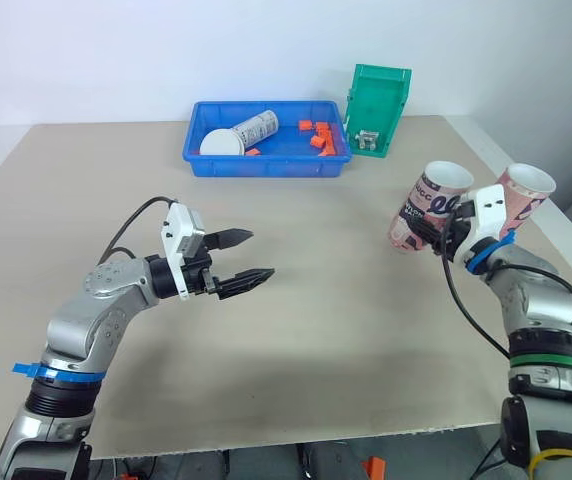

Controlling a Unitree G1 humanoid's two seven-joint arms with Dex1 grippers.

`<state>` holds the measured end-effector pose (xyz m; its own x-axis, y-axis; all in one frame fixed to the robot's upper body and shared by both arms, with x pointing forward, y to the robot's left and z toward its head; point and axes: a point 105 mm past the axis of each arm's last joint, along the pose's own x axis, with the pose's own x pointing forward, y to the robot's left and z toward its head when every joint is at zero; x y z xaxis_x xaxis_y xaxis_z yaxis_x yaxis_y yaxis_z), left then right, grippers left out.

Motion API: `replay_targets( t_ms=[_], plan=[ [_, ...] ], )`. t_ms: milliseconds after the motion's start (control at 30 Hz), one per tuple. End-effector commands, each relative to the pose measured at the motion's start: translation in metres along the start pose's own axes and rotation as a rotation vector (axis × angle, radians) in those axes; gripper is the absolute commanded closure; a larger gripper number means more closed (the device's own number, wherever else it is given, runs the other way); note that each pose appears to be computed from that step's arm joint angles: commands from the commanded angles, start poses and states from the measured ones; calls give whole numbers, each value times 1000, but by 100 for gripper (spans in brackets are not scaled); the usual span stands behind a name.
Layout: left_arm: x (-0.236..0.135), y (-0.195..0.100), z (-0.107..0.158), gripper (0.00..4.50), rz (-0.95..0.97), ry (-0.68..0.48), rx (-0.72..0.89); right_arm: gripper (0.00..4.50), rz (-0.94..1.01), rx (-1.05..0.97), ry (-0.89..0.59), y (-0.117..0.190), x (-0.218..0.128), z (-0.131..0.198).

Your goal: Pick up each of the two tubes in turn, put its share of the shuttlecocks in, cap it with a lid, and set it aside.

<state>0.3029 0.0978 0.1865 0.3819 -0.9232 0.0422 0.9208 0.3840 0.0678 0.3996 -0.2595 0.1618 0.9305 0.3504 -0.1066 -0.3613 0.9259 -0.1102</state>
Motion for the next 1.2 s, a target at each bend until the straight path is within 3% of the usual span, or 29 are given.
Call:
replay_targets(
  t_ms=[33, 233, 567, 800, 967, 1200],
  plan=[
    [1, -3, 10, 0, -7, -28, 38, 12, 59, -25, 28, 7, -1, -6],
    [-4, -2, 10, 0, 16, -31, 7, 4, 27, -20, 99, -4, -7, -20],
    [-22, 0, 7, 0, 59, 20, -5, 4, 81, -156, 247, -25, -44, -28],
    [-55, -1, -13, 0, 181, 53, -109, 4, 479, -138, 225, 48, -79, -15],
    [-74, 11, -22, 0, 344, 46, -133, 4, 623, -86, 151, 93, -77, -2],
    [-83, 10, -35, 0, 378, 68, -176, 4, 773, -79, 100, 158, -61, -4]
  ],
)
